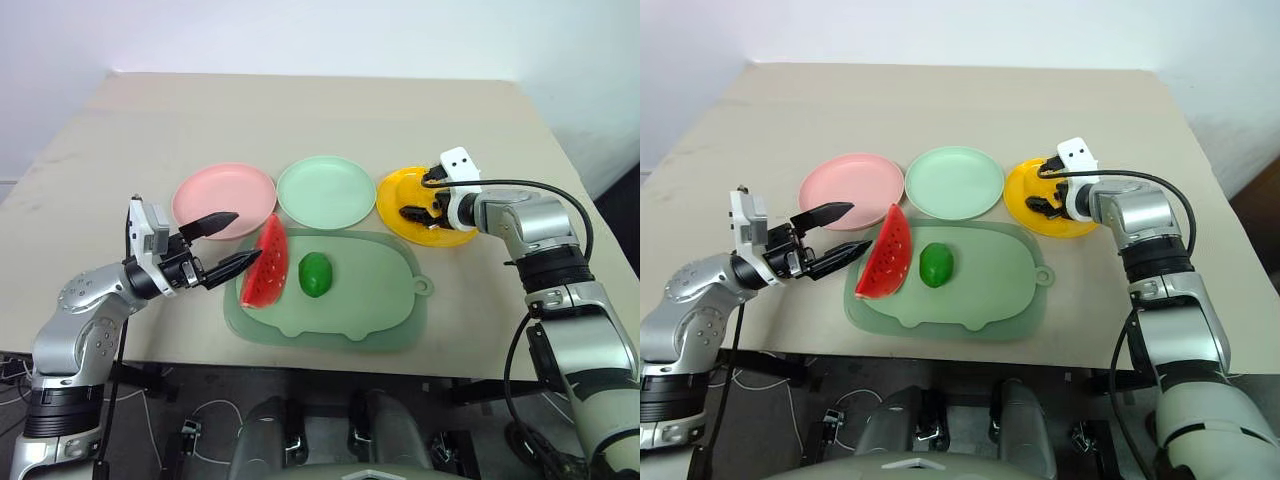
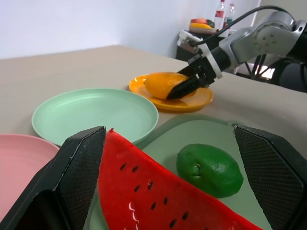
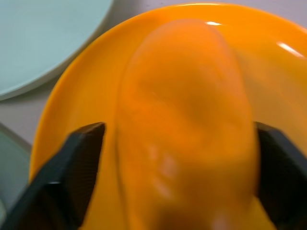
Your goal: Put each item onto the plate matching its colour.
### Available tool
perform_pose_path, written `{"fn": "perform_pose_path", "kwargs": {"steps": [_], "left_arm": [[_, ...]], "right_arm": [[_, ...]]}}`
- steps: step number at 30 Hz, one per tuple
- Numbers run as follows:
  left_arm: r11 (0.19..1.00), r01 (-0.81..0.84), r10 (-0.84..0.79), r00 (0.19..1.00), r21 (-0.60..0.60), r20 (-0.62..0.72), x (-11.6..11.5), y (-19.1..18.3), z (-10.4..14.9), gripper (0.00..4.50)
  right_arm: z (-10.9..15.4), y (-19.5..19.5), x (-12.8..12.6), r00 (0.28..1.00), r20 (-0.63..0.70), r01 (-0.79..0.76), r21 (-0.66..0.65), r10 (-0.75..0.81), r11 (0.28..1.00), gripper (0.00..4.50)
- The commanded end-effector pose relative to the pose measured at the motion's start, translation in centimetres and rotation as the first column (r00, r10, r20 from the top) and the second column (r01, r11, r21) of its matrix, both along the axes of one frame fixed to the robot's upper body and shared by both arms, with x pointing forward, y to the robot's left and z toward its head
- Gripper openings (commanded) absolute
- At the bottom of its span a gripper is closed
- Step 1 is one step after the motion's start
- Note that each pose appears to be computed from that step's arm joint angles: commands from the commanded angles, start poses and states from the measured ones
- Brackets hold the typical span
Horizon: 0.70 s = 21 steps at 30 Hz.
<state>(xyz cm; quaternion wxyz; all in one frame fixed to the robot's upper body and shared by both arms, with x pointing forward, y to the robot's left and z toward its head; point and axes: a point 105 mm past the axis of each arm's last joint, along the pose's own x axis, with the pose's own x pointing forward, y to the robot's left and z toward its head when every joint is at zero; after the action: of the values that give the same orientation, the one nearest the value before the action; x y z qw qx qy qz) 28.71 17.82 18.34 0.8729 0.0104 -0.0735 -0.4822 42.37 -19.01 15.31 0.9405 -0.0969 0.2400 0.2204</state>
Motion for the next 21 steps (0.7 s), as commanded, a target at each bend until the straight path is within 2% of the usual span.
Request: {"fn": "perform_pose_path", "kwargs": {"steps": [1,8,12,16,21], "left_arm": [[1.000,-0.004,0.004,0.999,-0.001,0.042,-0.5,0.3,1.2,4.50],[1.000,-0.006,0.006,0.999,0.009,0.035,-0.6,0.5,1.2,4.50],[1.000,-0.017,0.016,0.999,0.015,0.037,-0.7,0.9,1.3,4.50],[1.000,-0.018,0.017,0.999,0.019,0.034,-0.9,1.0,1.3,4.50],[1.000,-0.012,0.011,1.000,0.027,0.028,-1.1,0.9,1.4,4.50]], "right_arm": [[3.5,-0.2,-0.4,0.994,0.103,-0.029,-0.019,0.030,0.999,4.47],[7.5,-0.7,-2.7,0.978,0.202,-0.048,-0.072,0.061,0.996,4.47],[9.3,1.6,-5.3,0.972,0.198,-0.131,0.023,0.124,0.991,4.47],[8.2,6.3,-8.7,0.945,0.143,-0.312,0.115,0.295,0.943,4.47],[5.8,9.5,-10.4,0.938,0.053,-0.345,0.226,0.342,0.911,4.47]]}}
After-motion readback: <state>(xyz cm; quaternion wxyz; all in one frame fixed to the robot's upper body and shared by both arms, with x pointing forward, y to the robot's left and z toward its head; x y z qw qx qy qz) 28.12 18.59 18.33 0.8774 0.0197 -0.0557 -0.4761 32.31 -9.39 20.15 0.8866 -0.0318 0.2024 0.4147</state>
